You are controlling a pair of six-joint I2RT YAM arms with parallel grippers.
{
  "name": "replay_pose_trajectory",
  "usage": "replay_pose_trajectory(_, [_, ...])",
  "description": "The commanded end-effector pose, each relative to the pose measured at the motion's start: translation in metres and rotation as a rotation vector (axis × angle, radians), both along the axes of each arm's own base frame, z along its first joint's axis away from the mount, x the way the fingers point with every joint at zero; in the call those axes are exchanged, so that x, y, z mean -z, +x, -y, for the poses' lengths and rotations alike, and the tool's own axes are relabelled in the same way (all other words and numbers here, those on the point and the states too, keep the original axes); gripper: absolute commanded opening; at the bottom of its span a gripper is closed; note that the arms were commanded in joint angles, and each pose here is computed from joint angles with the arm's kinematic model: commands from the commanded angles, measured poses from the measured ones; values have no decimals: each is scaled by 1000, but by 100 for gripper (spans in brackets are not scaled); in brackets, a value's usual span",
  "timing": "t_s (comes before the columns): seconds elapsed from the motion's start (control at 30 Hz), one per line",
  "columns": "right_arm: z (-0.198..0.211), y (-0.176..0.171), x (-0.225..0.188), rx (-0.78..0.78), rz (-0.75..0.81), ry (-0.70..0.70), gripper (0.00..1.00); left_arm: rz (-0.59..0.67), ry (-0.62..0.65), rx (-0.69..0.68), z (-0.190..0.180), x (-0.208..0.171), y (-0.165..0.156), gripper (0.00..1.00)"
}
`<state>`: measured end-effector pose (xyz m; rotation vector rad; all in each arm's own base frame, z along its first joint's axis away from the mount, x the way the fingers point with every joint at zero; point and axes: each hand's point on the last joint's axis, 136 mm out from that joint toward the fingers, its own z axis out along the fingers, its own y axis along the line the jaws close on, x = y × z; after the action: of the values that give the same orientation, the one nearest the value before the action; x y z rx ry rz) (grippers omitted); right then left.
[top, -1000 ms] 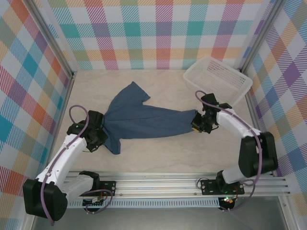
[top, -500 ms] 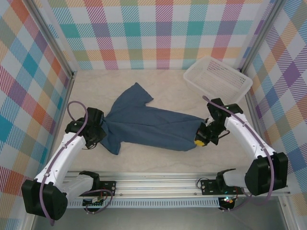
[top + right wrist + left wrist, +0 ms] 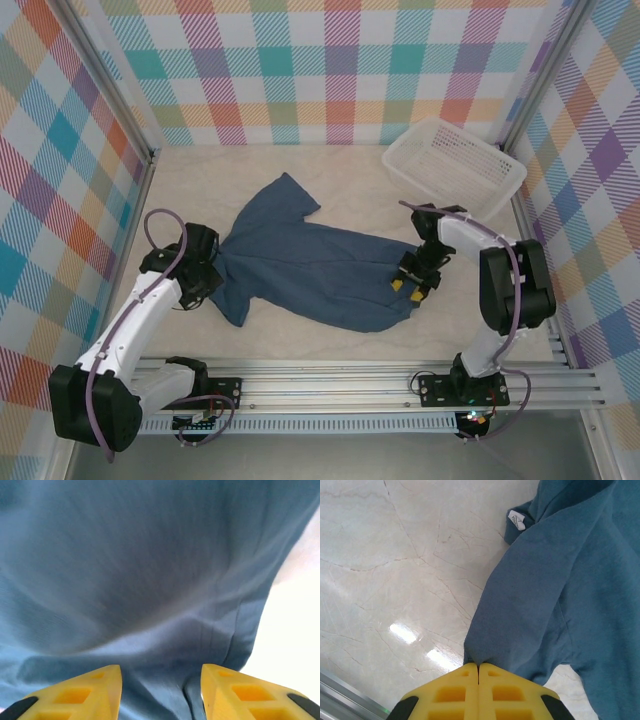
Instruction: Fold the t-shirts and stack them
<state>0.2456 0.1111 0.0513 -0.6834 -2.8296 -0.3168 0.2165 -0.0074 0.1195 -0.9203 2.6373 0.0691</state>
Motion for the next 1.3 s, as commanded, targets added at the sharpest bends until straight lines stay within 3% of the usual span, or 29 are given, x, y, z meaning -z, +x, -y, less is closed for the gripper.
replay_pose_trajectory(0.0, [24, 2, -30, -16, 160, -108, 44, 20, 1, 26, 3, -11, 3, 0])
replay_pose_trajectory(0.1, [33, -39, -46, -36, 190, -134, 36, 26, 5, 21, 1, -13, 0, 0])
replay_pose_trajectory(0.23, [24, -103, -45, -107, 130, -99, 14, 34, -5, 31, 3, -16, -1, 0])
replay_pose_trajectory(0.37, [5, -124, -22, -129, 65, -37, 11, 20, -16, 46, 6, -13, 0, 0])
replay_pose_trajectory(0.5, [7, -68, -33, -103, 224, -97, 12, 25, -20, 52, 7, -16, 1, 0])
replay_pose_trajectory(0.67, [17, 7, -30, 8, 306, -114, 16, 45, -15, 55, 5, -22, 0, 0])
replay_pose_trajectory(0.77, [1, 32, -12, -24, 257, -79, 16, 47, -15, 52, 5, -23, -3, 0])
replay_pose_trajectory(0.87, [-8, 32, 19, -21, 143, -69, 13, 52, -13, 47, 3, -25, -5, 0])
replay_pose_trajectory(1.0, [-7, 53, 40, -32, 148, -106, 13, 55, -8, 35, 1, -25, -10, 0])
replay_pose_trajectory(1.27, [-36, 165, 64, -109, 292, -104, 13, 41, 0, -2, -6, -22, -16, 0])
